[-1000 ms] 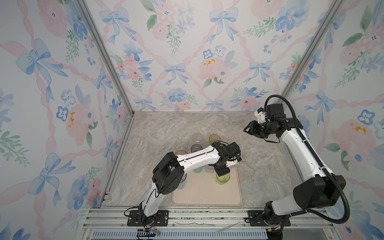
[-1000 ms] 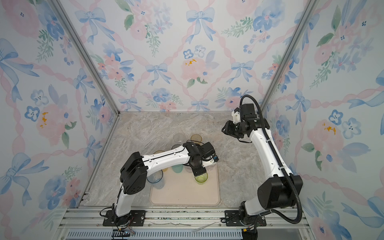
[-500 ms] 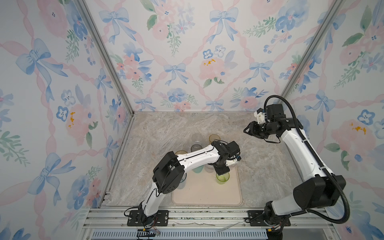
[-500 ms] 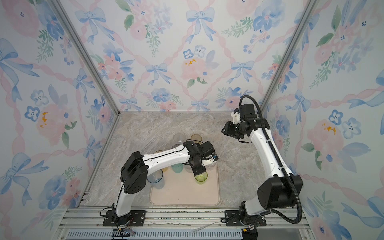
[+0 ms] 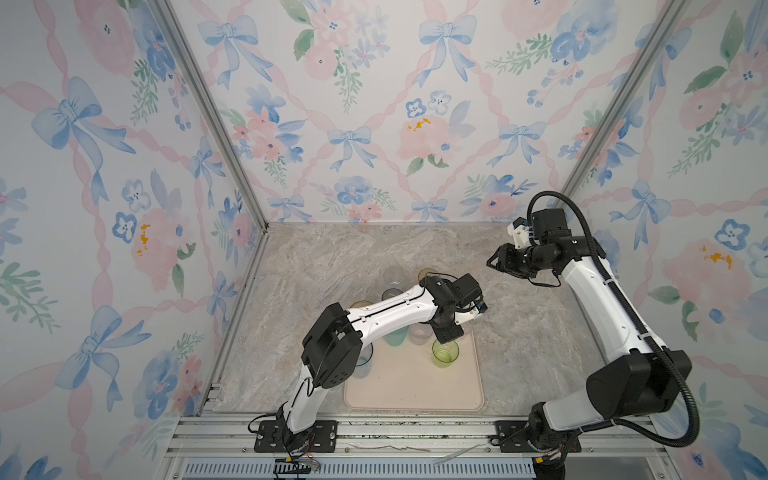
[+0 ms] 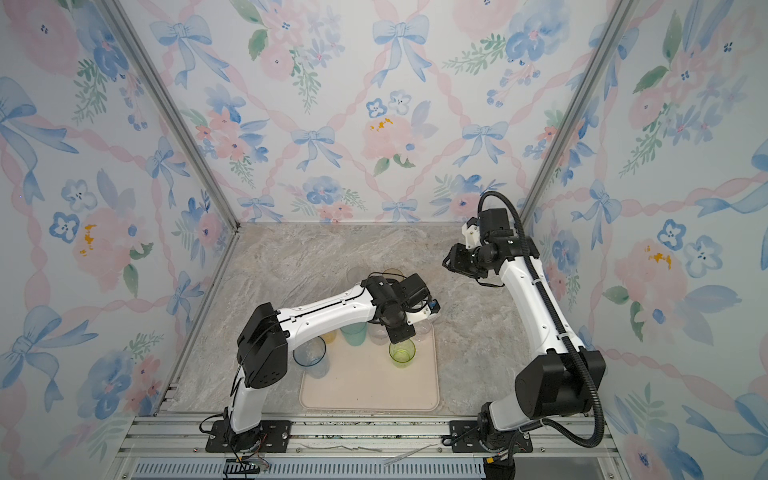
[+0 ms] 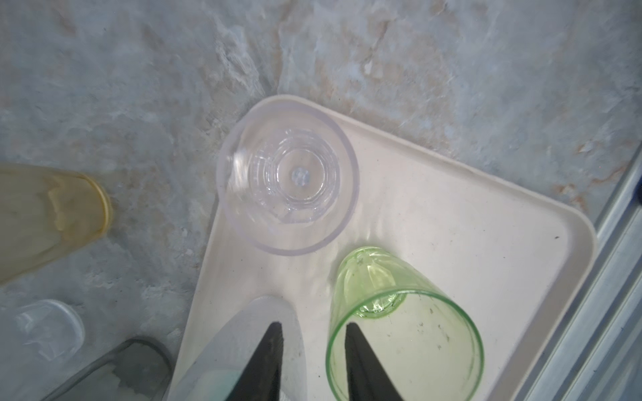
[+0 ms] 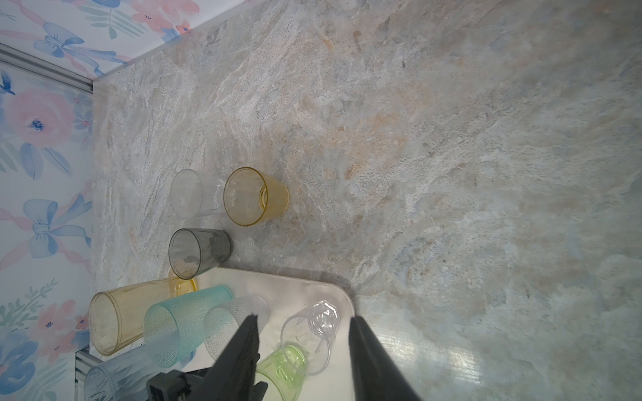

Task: Place the glasses into the tray
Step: Place the glass on the tray, then pick up the glass from the center of the table.

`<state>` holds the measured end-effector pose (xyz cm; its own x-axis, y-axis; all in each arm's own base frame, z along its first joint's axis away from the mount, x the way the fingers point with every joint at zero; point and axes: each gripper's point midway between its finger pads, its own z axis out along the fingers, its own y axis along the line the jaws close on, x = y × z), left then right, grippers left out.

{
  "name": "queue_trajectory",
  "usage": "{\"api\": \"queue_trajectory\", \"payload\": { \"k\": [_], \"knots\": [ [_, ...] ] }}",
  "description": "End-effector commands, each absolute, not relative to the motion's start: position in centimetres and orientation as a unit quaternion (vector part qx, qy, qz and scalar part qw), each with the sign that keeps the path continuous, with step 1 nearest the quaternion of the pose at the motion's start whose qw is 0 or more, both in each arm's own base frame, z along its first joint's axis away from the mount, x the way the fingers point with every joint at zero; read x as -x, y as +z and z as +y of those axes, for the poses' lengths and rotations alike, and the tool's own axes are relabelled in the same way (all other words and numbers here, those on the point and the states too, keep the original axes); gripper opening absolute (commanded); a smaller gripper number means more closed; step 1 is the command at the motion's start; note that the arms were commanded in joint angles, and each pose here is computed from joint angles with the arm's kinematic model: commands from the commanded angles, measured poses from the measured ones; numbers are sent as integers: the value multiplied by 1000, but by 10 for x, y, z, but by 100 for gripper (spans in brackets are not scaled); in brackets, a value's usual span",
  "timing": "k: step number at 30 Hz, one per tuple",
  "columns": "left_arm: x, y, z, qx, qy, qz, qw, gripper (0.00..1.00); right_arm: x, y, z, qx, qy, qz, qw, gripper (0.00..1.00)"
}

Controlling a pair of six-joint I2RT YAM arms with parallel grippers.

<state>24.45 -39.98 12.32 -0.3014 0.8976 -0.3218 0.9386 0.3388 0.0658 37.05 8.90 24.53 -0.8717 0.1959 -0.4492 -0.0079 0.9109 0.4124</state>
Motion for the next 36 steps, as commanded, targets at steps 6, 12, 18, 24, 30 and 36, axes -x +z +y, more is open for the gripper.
{"api": "queue_trajectory", "payload": {
  "k": [6, 12, 18, 24, 30, 36],
  "knots": [
    [-268, 218, -400, -534, -129, 796, 255, 33, -362, 232, 94, -40, 202, 954, 218, 46],
    [-315, 265, -372, -444, -137, 828, 312, 31, -361, 230, 111, -4, 187, 961, 203, 45],
    [-377, 302, -310, -298, -107, 875, 367, 30, -360, 236, 134, 39, 168, 965, 197, 44],
    [-418, 311, -247, -178, -91, 901, 386, 30, -363, 233, 169, 85, 165, 966, 180, 37],
    [-444, 301, -201, -112, -83, 913, 384, 30, -369, 222, 222, 138, 170, 963, 159, 37],
    [-453, 283, -178, -82, -103, 918, 375, 31, -369, 206, 269, 193, 174, 958, 120, 38]
  ]
}}
